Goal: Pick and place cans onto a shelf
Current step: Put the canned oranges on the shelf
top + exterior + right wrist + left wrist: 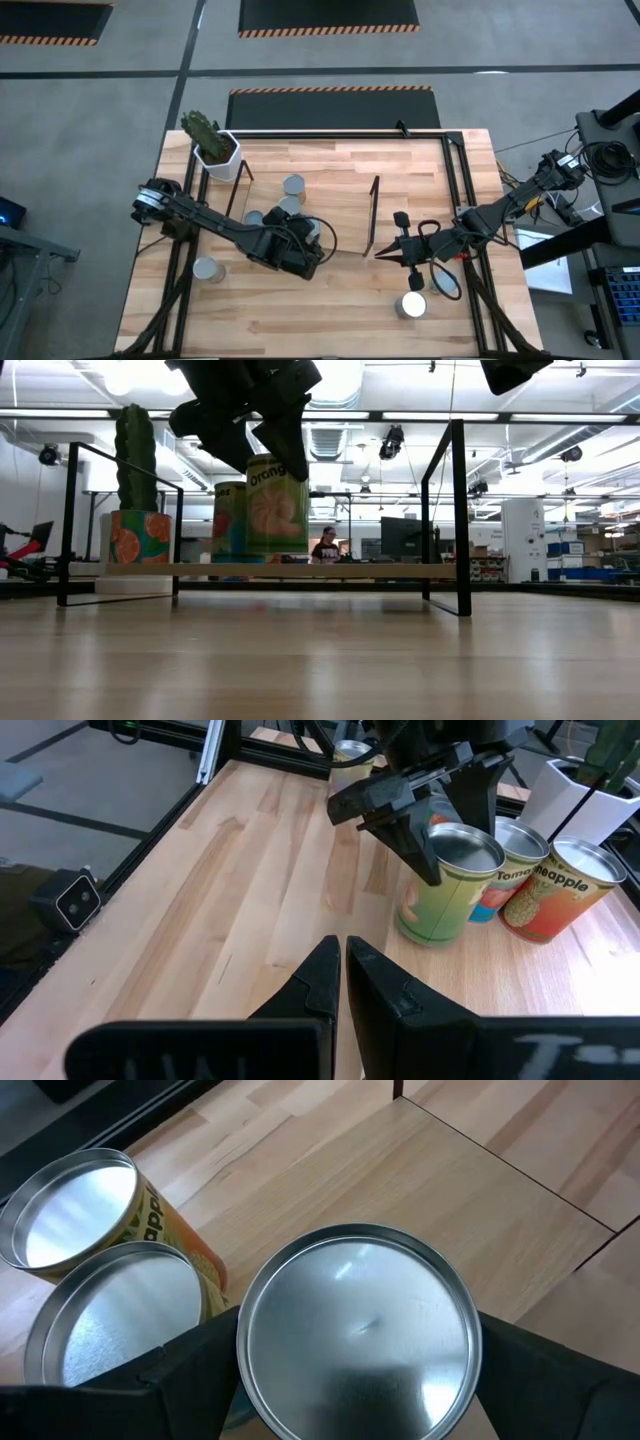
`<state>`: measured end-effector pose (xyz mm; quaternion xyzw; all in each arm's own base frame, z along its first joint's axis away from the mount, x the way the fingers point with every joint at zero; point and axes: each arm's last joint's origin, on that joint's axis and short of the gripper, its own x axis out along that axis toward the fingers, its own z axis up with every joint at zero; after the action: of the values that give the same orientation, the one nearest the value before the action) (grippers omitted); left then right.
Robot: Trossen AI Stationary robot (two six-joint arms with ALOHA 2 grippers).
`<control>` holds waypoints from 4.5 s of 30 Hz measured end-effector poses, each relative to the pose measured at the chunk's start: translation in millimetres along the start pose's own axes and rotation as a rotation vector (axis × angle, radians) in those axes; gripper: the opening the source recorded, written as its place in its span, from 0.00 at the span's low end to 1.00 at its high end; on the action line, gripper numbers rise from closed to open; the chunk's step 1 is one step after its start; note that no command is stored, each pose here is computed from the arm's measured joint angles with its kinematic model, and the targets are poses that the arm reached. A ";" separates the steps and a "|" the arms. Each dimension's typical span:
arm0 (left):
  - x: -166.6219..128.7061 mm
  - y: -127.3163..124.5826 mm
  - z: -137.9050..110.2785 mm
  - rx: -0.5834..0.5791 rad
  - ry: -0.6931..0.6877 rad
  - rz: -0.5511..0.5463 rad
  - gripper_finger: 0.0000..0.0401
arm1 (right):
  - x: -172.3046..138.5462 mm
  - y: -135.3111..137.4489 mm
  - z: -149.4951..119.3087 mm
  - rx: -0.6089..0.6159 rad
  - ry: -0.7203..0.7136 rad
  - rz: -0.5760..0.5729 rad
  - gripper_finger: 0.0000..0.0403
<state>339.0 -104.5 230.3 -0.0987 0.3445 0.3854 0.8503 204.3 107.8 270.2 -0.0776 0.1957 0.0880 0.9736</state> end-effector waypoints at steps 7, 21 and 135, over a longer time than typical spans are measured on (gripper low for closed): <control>0.0 0.0 0.0 0.000 0.000 0.000 0.82 | 0.0 0.0 0.0 0.000 0.000 0.000 0.03; 0.2 0.1 -0.3 0.000 0.001 0.000 0.82 | 0.0 0.0 0.0 0.001 0.000 0.000 0.03; -93.5 132.6 -40.3 0.561 -0.413 -0.305 0.00 | 142.0 -89.8 47.4 -0.001 0.522 -0.244 0.02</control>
<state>179.0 -86.3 275.1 0.1674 0.2394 0.1570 0.9434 368.7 49.3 267.8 -0.1210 0.4287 -0.0529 0.8937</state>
